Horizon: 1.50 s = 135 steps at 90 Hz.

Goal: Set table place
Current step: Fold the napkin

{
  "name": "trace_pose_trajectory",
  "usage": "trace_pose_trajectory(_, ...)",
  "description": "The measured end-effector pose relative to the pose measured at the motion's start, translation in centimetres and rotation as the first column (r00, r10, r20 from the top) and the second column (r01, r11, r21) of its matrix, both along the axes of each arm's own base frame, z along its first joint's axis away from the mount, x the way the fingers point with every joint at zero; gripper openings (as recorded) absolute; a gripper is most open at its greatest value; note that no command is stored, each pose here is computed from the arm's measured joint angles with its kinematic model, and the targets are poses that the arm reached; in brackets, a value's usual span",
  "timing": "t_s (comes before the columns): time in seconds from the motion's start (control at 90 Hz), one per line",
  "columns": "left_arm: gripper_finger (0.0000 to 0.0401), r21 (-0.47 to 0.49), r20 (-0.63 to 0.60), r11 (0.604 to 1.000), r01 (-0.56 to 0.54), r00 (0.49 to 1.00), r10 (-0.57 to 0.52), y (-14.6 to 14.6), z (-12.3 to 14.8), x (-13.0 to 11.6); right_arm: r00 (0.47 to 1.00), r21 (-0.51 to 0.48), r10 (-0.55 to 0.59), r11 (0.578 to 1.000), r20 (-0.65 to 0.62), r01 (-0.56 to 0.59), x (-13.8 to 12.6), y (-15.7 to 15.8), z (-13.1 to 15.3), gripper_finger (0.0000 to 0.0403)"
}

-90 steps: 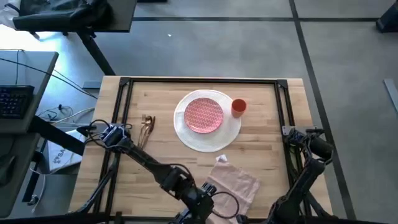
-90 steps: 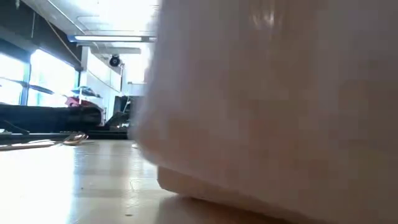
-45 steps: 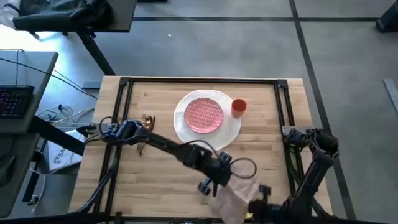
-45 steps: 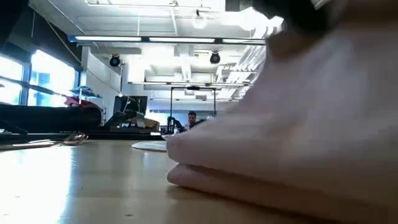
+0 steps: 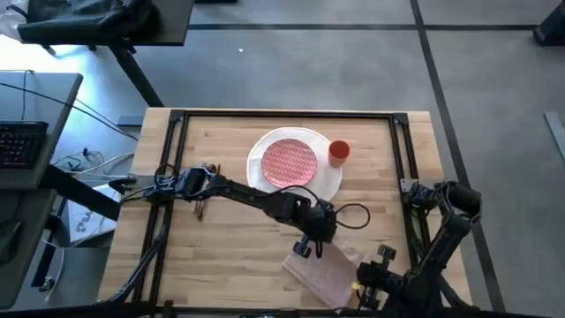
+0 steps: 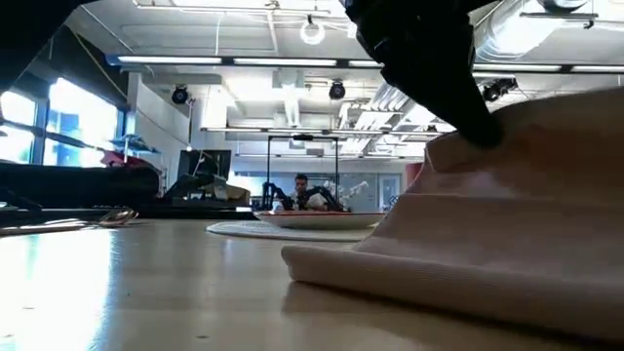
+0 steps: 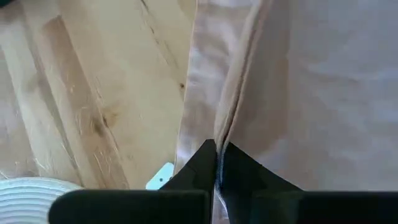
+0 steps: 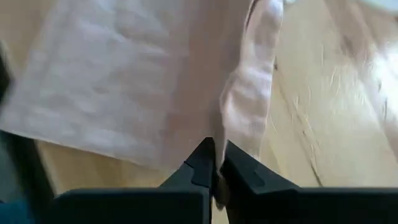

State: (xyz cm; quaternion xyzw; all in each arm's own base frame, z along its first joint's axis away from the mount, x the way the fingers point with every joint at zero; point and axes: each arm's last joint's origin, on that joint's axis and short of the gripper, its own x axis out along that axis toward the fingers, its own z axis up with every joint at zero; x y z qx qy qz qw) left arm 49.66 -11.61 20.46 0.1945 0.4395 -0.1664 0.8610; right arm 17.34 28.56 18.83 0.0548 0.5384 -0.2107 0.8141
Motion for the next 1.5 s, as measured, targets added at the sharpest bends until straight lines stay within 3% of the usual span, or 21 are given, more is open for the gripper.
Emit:
trace_pose_trajectory(0.367, 0.0000, -0.009, -0.013, 1.000, 0.013, 1.000, -0.013, -1.7, 0.1, -0.6, 1.000, 0.036, -0.013, 0.999, 0.014, 0.013, -0.1, -0.3, -0.5, 0.0000)
trace_pose_trajectory(0.489, 0.0000, 0.001, -0.017, 1.000, 0.030, 0.999, -0.030, -2.7, 1.3, -1.4, 0.998, 0.058, 0.000, 0.998, 0.065, -0.004, -0.1, 0.3, 1.7, 0.0000)
trace_pose_trajectory(0.644, 0.0000, -0.010, 0.055, 0.996, 0.086, 0.995, -0.085, -5.2, 5.7, -3.6, 0.984, 0.089, 0.053, 0.994, 0.167, -0.069, 0.0, 1.8, 6.3, 0.0000)
trace_pose_trajectory(0.8, 0.0000, -0.062, 0.151, 0.989, 0.133, 0.981, -0.123, -7.8, 10.4, -6.5, 0.942, 0.150, 0.193, 0.959, 0.274, -0.240, 0.7, 4.0, 11.0, 0.0000)
trace_pose_trajectory(0.922, 0.0000, -0.152, 0.244, 0.978, 0.141, 0.964, -0.101, -9.8, 14.3, -9.3, 0.871, 0.135, 0.303, 0.916, 0.386, -0.378, 1.6, 5.6, 14.6, 0.0000)
trace_pose_trajectory(1.067, 0.0000, -0.206, 0.370, 0.960, 0.188, 0.923, -0.102, -11.7, 18.3, -12.5, 0.777, 0.041, 0.416, 0.870, 0.473, -0.491, 2.5, 6.4, 18.5, 0.0000)
trace_pose_trajectory(1.167, 0.0000, -0.216, 0.447, 0.958, 0.187, 0.892, -0.074, -11.9, 20.6, -14.2, 0.736, -0.026, 0.448, 0.862, 0.508, -0.507, 2.7, 5.4, 21.5, 0.0000)
trace_pose_trajectory(1.333, 0.0000, -0.262, 0.519, 0.951, 0.163, 0.855, -0.003, -10.1, 23.5, -15.4, 0.744, -0.062, 0.437, 0.879, 0.506, -0.474, 2.6, 2.1, 24.7, 0.0000)
trace_pose_trajectory(1.5, 0.0000, -0.268, 0.520, 0.959, 0.091, 0.852, 0.064, -6.6, 24.2, -14.3, 0.834, -0.050, 0.359, 0.926, 0.419, -0.373, 2.8, -3.1, 25.9, 0.0000)
